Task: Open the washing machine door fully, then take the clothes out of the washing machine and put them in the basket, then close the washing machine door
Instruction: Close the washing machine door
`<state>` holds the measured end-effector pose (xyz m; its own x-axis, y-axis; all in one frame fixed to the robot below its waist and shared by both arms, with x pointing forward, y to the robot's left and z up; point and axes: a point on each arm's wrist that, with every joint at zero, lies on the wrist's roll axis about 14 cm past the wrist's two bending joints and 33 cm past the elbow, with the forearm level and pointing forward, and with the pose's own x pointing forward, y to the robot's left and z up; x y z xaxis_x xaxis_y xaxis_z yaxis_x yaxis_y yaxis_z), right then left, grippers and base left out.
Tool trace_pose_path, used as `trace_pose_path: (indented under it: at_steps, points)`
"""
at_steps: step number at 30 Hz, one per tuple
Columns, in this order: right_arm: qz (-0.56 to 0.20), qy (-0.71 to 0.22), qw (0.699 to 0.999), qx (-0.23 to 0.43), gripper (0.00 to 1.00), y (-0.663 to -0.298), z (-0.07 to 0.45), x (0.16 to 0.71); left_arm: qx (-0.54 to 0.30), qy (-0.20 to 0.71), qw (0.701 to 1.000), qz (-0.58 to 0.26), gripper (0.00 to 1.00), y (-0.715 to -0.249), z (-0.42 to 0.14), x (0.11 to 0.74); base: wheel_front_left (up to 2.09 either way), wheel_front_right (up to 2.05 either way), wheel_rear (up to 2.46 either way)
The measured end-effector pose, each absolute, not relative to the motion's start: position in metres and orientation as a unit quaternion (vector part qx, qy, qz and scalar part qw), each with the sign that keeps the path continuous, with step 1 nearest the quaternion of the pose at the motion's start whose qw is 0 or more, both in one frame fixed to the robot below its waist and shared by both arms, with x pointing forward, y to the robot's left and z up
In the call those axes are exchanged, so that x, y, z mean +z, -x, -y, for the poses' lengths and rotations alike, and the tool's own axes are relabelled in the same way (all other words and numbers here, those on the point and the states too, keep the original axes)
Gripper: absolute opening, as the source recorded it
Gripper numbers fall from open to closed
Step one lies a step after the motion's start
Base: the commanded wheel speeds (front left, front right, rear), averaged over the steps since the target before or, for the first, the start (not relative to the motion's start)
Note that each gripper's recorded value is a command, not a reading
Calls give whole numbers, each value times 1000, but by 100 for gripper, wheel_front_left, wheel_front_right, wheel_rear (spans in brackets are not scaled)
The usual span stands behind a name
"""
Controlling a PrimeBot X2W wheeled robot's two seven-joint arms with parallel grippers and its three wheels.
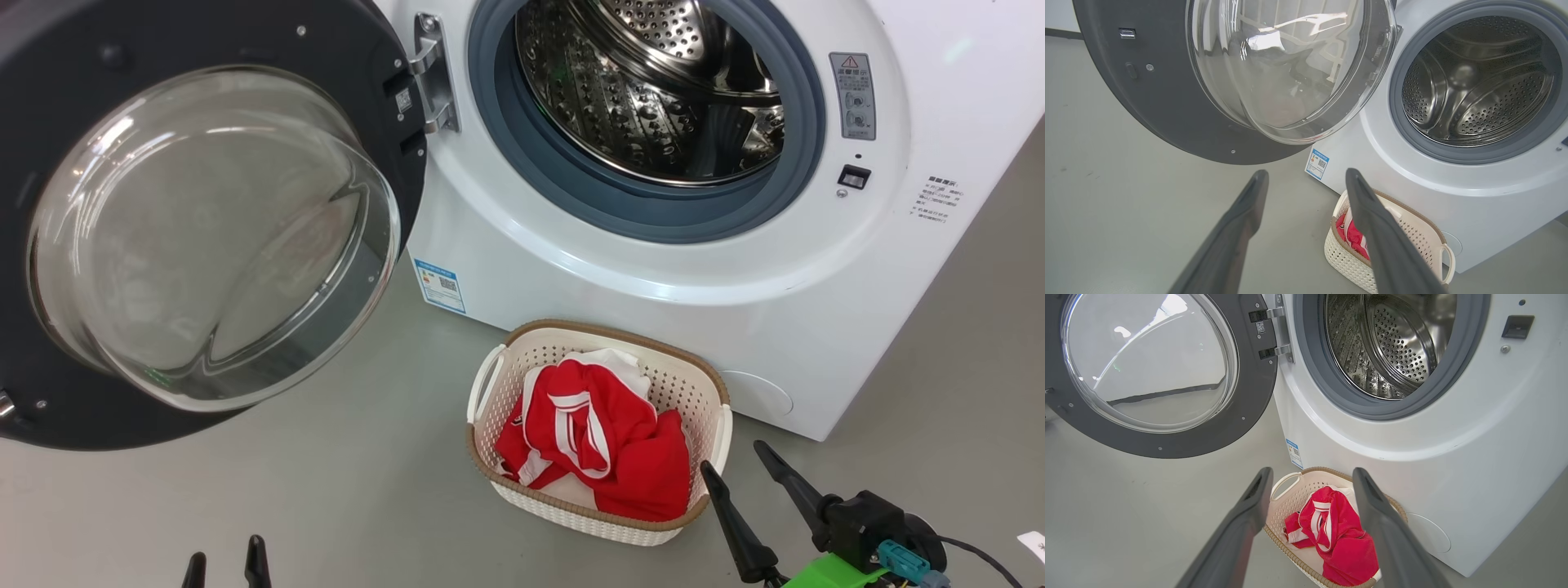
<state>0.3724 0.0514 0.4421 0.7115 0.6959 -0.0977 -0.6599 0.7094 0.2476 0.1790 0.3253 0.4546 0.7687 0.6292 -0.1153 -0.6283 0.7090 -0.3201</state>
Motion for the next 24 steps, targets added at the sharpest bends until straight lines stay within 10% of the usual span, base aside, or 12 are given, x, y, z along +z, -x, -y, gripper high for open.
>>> trace_pose_path:
  at_steps: [3,7,9,24]
  points:
    - [-93,-98,920,367,100,-373,-50,442,342,173,924,2,100,-179,-326,455,0,0,0]
    - [-92,-97,921,366,100,-372,-49,443,340,173,924,3,70,-179,-325,456,0,0,0]
    - [-91,-98,922,364,100,-372,-49,444,335,170,927,4,0,-181,-324,456,0,0,0]
    - [-94,-119,931,332,100,-372,-37,443,322,-7,910,260,0,-200,-394,644,0,0,0]
